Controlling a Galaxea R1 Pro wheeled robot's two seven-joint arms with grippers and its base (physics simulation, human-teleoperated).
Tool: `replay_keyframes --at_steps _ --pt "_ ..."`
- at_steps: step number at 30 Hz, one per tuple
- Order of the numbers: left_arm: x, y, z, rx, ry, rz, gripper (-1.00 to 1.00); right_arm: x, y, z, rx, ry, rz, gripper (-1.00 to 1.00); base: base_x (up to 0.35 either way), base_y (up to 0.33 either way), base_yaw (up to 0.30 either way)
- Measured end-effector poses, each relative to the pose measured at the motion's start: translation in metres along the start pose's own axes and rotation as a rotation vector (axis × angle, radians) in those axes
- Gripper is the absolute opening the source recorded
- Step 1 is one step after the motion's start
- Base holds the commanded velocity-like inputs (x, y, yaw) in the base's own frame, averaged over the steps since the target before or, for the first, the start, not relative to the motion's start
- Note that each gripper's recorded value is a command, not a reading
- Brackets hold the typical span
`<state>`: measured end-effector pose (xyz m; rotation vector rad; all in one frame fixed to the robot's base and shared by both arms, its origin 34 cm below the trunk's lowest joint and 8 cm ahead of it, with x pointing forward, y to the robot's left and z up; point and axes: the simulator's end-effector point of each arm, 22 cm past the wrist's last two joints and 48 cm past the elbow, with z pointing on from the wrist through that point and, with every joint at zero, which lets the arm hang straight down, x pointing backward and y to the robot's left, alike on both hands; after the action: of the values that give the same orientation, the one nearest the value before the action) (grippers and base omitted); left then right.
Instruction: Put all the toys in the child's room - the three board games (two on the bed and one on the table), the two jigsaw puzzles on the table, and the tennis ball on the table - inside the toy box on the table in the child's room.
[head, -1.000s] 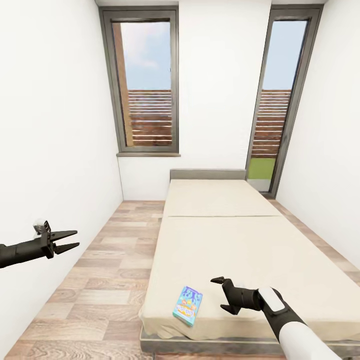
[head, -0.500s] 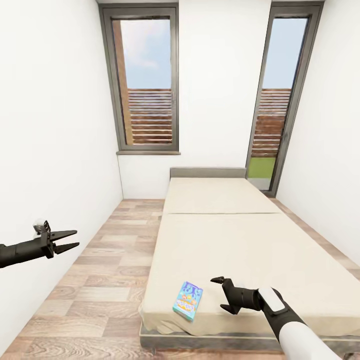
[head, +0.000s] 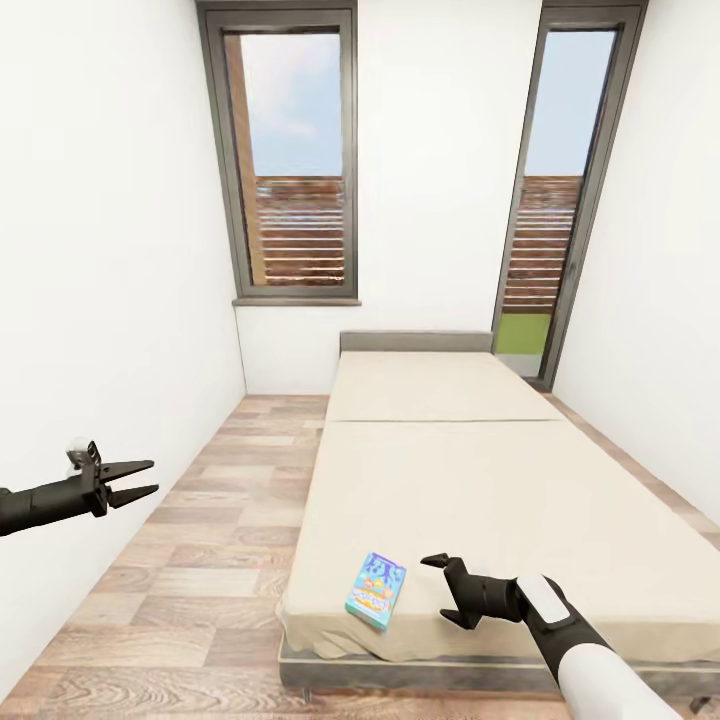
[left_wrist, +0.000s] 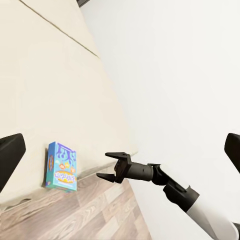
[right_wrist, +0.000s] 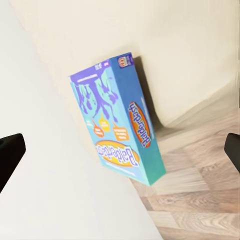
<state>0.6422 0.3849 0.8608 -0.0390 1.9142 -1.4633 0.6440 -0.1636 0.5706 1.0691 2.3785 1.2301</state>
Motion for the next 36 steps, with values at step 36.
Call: replay_keyframes --at_steps 36 --pt "0.050 0.057 -0.001 0.008 -0.005 0.047 1.00 0.013 -0.028 0.041 -0.169 0.017 -0.003 1.00 0.000 0.000 0.000"
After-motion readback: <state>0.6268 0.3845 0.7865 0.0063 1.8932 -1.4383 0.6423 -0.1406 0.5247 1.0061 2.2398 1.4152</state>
